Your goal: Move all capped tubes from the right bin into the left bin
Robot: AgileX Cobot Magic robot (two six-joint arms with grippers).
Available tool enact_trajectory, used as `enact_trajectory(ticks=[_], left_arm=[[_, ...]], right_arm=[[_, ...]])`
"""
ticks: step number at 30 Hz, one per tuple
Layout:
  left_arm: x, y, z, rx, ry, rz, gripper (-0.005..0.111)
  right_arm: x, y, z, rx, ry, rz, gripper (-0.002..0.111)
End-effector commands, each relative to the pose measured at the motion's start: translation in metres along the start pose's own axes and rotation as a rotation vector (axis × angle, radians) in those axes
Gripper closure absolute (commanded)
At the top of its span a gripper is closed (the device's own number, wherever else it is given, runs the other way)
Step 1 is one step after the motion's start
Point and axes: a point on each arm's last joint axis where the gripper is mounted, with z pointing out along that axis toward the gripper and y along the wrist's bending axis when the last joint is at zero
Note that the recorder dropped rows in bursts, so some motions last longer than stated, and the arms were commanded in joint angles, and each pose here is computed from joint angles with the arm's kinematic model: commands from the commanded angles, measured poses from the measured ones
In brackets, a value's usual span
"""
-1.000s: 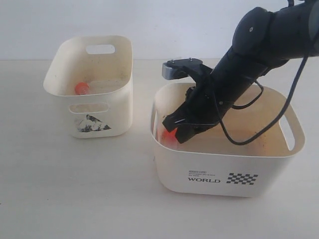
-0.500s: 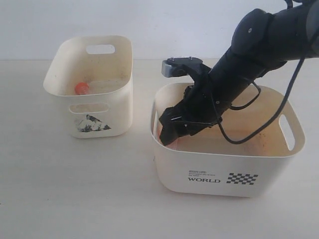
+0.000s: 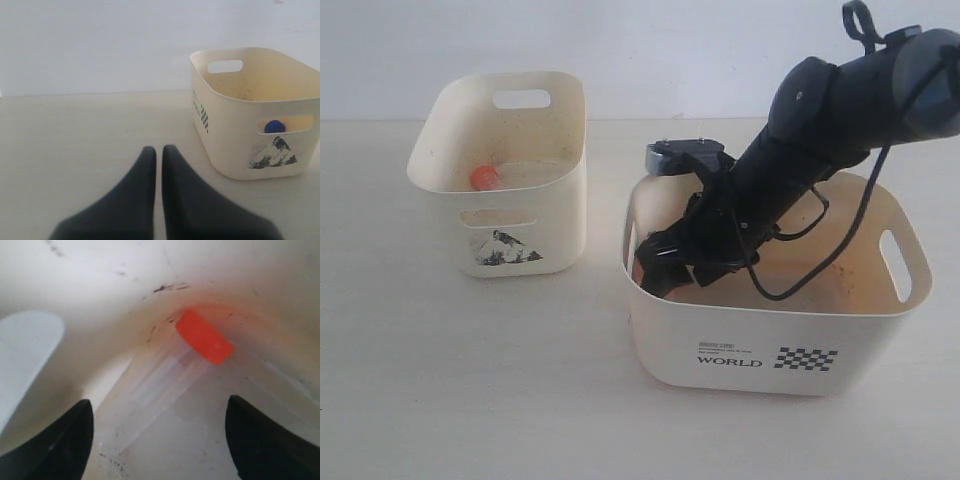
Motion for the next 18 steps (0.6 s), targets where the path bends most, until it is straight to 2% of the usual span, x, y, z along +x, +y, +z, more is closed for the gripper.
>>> enact_trajectory(ticks=[1,7,18], left_arm=[[-0.001,0.0,0.0,-0.001,-0.003,-0.007,0.102],[-0.001,0.0,0.0,-0.001,-0.003,-0.007,0.102],[-0.001,0.0,0.0,-0.001,-0.003,-0.007,0.102]], right_arm=[[0.0,-0.002,0.006,0.002,-0.01,0.019,0.039],[-0.002,0.001,0.009,-0.009,-0.022,0.033,0.039],[-0.001,0.028,0.018,-0.04,-0.017,-0.021,0.039]])
